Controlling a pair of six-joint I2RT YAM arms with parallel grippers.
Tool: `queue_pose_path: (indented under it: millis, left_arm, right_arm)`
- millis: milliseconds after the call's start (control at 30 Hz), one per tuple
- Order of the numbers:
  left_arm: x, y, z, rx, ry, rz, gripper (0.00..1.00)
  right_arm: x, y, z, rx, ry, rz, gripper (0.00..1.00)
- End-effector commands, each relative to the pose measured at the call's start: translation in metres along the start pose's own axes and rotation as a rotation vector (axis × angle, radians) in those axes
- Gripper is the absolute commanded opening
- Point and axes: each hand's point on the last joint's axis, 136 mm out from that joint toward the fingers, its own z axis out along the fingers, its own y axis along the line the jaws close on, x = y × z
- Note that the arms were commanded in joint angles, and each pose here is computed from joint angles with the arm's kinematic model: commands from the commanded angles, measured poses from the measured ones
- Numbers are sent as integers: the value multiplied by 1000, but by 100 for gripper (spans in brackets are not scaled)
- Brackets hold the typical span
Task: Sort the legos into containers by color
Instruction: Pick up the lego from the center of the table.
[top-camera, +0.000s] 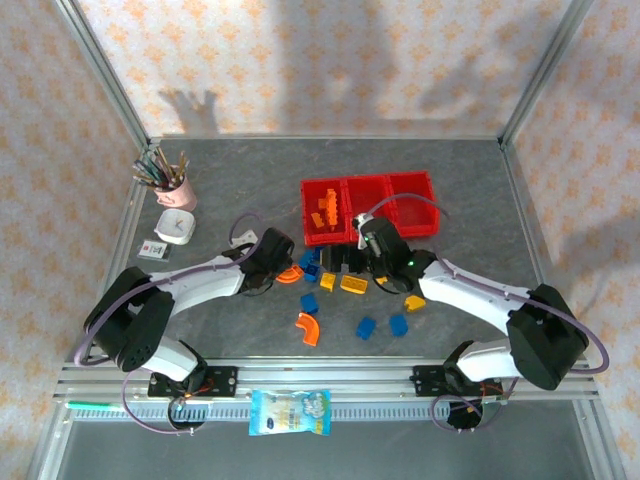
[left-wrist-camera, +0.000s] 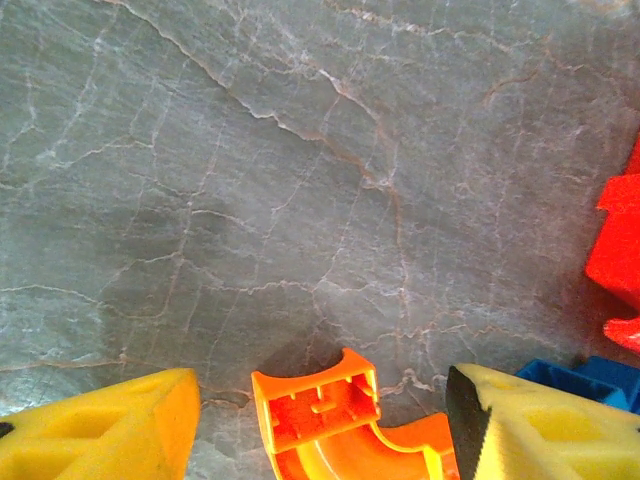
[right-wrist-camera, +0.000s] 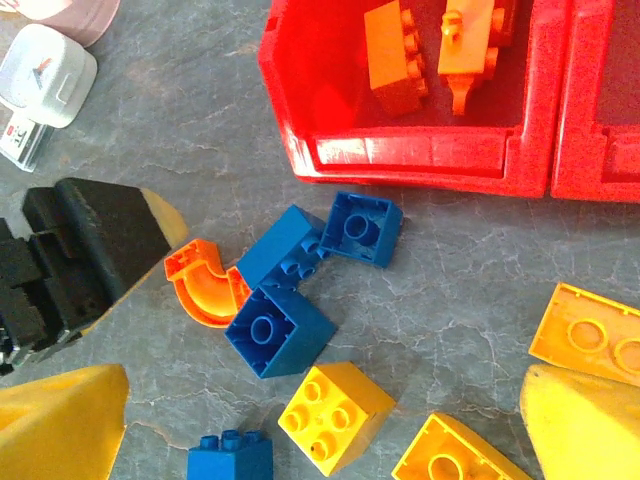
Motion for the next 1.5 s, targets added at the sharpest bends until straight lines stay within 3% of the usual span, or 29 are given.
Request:
queue_pose_path:
  millis: [0,933,1467]
  left_arm:
    - [2,-6,4,-9,8,3,67]
    - [23,-20,31,-16,86,88,40]
    - [-11,-27,-6,8,-32,118,29]
  right_arm:
    - [-13,10,0,-21,-34,-39,100]
    - [-13,6,2,3,-35,-46,100]
    - [-35,4,-11,-13,-89,-6,100]
